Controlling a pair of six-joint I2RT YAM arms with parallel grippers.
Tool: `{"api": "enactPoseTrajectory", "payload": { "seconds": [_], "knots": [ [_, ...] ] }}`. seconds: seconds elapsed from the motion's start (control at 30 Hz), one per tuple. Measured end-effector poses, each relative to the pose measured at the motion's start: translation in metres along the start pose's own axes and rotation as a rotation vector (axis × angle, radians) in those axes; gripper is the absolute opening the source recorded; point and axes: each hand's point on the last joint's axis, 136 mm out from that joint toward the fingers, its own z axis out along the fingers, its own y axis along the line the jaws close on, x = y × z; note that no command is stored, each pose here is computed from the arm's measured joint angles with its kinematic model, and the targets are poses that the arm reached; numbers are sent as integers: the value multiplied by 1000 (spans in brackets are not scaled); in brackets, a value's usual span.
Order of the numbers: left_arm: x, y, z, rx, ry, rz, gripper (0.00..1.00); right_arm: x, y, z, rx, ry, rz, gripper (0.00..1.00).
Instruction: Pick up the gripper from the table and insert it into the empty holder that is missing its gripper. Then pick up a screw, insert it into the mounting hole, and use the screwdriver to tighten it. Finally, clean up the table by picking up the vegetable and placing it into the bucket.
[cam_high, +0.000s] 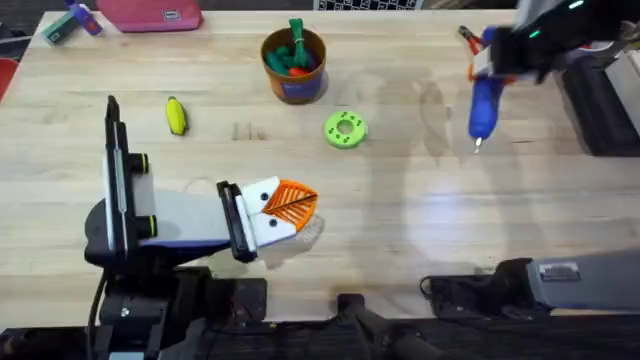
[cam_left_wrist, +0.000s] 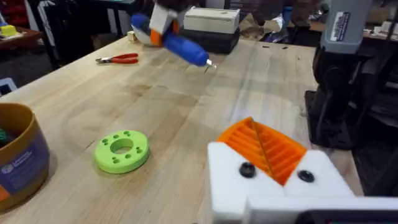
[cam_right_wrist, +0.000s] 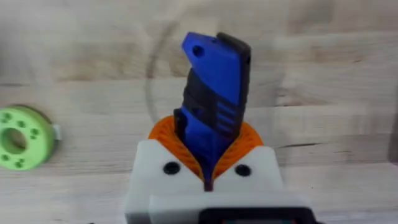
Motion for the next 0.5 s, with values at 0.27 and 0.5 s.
{"api": "enactPoseTrajectory", "payload": {
  "seconds": [0.27, 0.5],
  "knots": [
    [0, 0, 0, 0, 0, 0, 17, -32, 6, -104, -19, -347, 40, 26],
    [0, 0, 0, 0, 0, 0, 17, -55, 64, -184, -191, -638, -69, 26]
  ]
}}
